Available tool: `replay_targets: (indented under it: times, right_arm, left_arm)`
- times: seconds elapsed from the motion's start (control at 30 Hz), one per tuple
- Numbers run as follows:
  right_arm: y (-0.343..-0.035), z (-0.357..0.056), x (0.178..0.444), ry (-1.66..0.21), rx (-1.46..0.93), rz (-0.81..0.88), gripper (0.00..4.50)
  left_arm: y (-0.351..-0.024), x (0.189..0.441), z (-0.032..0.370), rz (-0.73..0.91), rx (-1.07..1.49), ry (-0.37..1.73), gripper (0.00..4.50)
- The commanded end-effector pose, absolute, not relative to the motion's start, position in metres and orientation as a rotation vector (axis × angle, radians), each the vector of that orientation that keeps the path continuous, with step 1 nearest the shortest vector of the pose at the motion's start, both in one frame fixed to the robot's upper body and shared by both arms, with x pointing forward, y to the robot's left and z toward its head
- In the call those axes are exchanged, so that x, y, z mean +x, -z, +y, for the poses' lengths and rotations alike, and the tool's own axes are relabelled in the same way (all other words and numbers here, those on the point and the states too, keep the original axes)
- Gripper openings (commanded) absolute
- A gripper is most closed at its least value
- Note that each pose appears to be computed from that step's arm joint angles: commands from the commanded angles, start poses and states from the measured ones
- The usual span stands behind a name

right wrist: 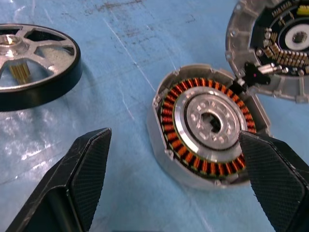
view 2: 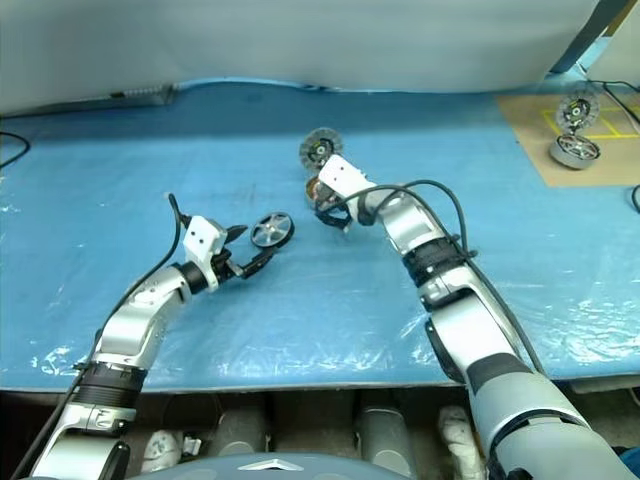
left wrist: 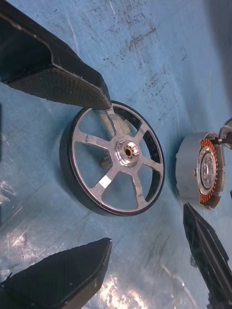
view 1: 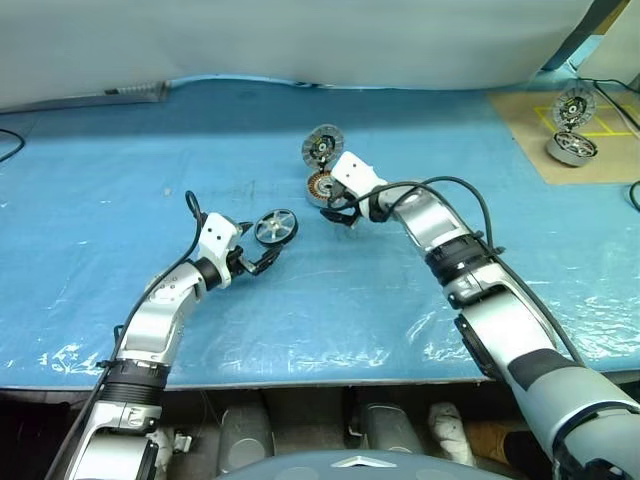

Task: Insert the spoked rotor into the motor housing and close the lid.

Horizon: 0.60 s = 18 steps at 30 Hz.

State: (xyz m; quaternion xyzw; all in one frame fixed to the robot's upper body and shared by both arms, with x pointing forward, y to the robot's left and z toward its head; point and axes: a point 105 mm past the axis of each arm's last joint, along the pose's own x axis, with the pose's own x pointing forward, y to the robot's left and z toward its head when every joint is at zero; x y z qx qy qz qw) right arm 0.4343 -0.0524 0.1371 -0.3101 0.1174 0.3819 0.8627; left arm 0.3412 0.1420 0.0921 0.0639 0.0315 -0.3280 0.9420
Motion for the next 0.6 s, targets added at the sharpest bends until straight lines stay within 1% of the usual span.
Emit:
replay_targets:
  times: [0.03, 0.27, 0.4, 0.53, 0.6]
  right_arm:
    - [-0.151, -0.042, 0.442, -0.812, -0.693, 0.182, 4.43]
    - [-0.142, -0.034, 0.446, -0.843, -0.707, 0.208, 4.43]
    - [-0.126, -0.037, 0.445, -0.845, -0.709, 0.268, 4.43]
    - [-0.107, -0.043, 0.441, -0.858, -0.713, 0.363, 4.43]
    - [-0.1, -0.046, 0.438, -0.868, -0.709, 0.41, 4.05]
  left_arm:
    - [-0.103, 0.341, 0.145, 0.015, 0.14, 0.656, 4.5]
    - [-0.104, 0.339, 0.147, 0.01, 0.14, 0.639, 4.5]
    - [-0.106, 0.338, 0.146, 0.004, 0.139, 0.63, 4.5]
    - [-0.107, 0.337, 0.144, 0.002, 0.138, 0.622, 4.5]
    - [-0.106, 0.336, 0.144, 0.003, 0.137, 0.62, 4.5]
